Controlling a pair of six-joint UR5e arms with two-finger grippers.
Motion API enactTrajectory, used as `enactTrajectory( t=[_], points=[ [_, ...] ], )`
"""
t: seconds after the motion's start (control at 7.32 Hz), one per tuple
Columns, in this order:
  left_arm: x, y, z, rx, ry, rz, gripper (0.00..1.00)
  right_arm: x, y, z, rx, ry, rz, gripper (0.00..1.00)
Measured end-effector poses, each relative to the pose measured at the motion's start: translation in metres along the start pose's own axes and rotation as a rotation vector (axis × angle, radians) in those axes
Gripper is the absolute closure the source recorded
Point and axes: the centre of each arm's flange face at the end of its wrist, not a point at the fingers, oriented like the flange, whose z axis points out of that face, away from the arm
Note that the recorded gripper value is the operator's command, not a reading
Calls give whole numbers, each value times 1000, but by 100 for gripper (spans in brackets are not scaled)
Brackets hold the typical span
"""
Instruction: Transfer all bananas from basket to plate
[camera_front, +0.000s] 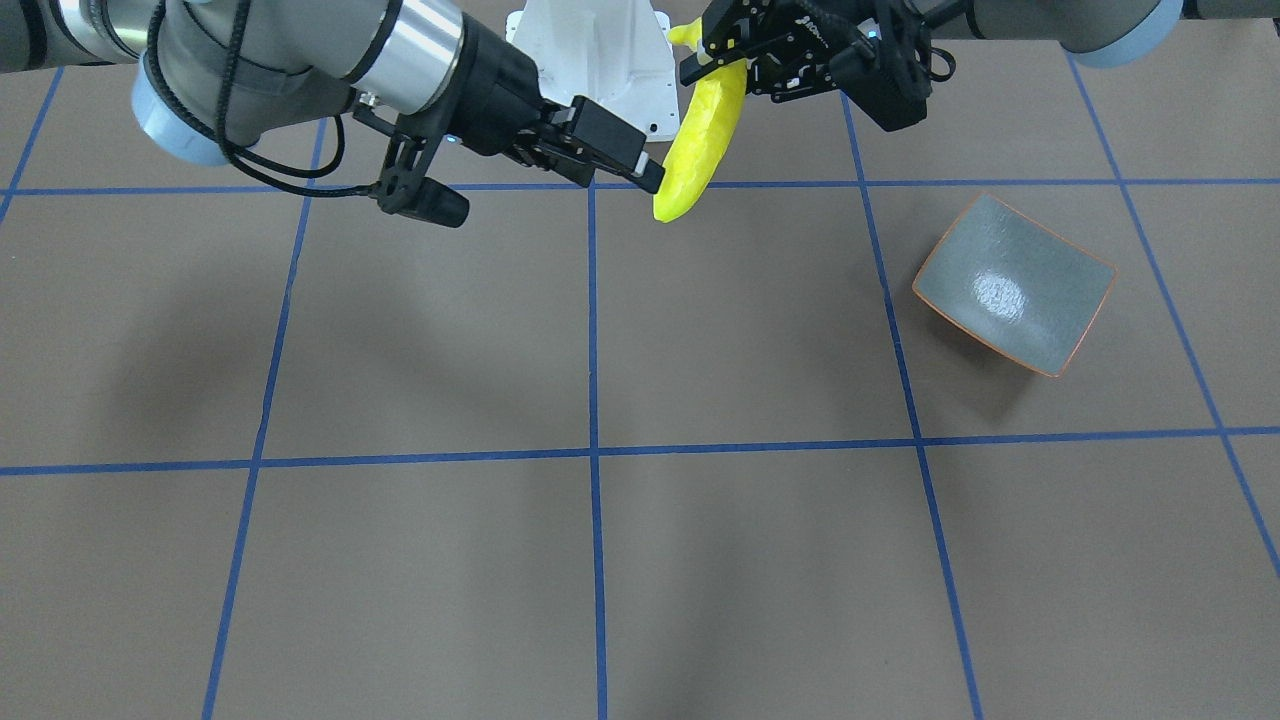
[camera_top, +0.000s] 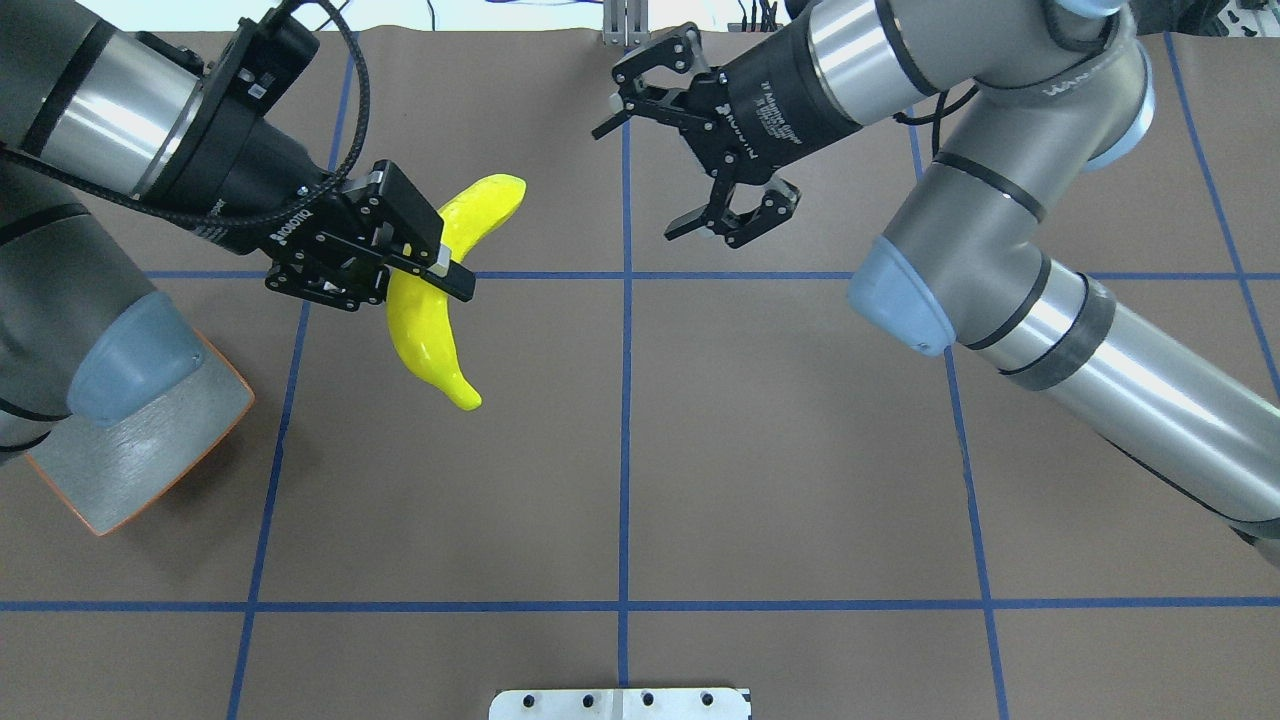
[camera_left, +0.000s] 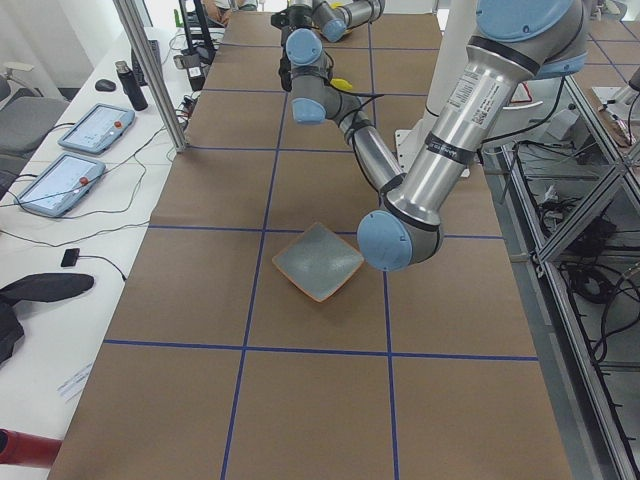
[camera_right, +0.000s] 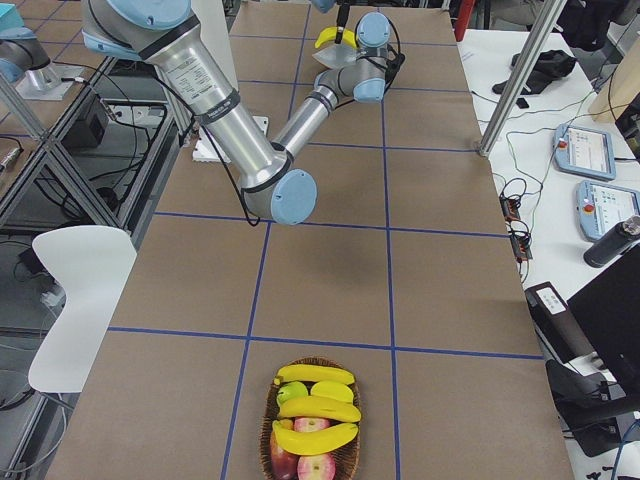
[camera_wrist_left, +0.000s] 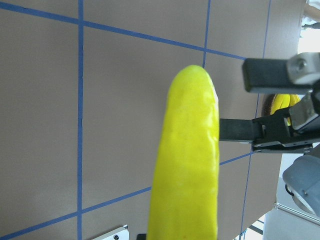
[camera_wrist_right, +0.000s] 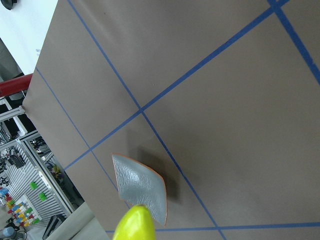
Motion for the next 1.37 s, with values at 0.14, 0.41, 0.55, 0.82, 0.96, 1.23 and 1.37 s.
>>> enactTrajectory(
  t=[0.14,0.41,0.55,0.82,0.96,1.23,1.37],
  points=[
    [-29,-4,-6,12,-25,-42,100,15,-26,-18,44,6,11,0],
    [-111,0,-30,37,-57,-107,100,49,-77,-53,134,24,5,0],
    [-150,6,-46,55,-65,-130,100,70,-101,-71,176,40,-24,0],
    [-209,14,-76,69,-91,-214,100,111,-140,-99,240,84,-79,0],
    [-234,12,-86,70,-105,-267,100,126,-155,-110,266,105,-95,0],
    [-281,-1,-88,71,-141,-349,100,156,-180,-136,311,142,-140,0],
    [-307,-3,-89,70,-164,-355,100,171,-190,-149,328,161,-166,0]
  ],
)
